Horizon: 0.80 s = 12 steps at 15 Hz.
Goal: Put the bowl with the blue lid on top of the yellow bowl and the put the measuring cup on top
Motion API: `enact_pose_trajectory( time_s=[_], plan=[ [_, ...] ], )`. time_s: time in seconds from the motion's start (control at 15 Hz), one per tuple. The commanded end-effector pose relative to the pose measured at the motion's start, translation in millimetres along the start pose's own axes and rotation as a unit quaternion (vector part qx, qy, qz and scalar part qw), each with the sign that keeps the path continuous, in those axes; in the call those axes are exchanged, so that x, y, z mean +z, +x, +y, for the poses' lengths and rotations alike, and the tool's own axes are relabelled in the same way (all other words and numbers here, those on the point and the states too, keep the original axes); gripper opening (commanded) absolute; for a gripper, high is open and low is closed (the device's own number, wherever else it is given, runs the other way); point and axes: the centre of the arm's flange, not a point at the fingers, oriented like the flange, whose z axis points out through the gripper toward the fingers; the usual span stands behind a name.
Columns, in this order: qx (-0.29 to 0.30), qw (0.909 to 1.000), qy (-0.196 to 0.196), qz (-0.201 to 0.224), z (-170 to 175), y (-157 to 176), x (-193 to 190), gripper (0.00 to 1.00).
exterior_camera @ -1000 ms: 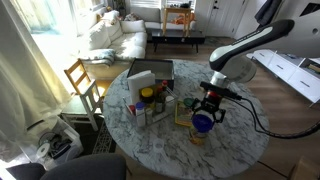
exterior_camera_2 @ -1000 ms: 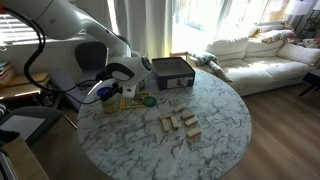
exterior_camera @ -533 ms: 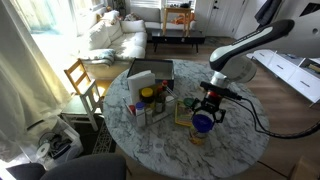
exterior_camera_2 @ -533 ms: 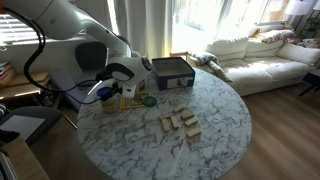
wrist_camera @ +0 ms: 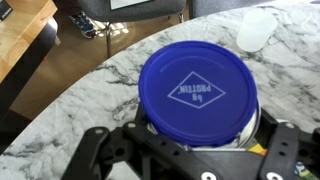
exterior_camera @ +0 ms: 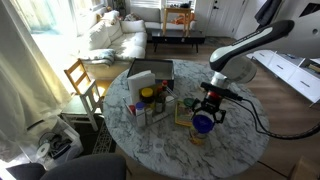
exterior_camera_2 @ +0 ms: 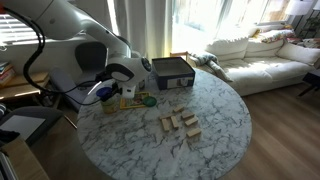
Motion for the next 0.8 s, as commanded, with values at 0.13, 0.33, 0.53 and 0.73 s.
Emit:
enact_pose_trajectory(
  time_s=[0.13,0.33,0.53,0.73],
  plan=[
    [-0.003,1.0000,0.005,-0.004,17.2,19.7,23.1,0.69],
    [-0.004,0.9999,0.008,-0.006,19.7,21.6,22.4,0.69],
    [0.000,0.9999,0.007,-0.009,22.6,24.2,22.2,0.69],
    [0.003,0.9999,0.006,-0.010,23.2,25.1,22.2,0.69]
  ],
)
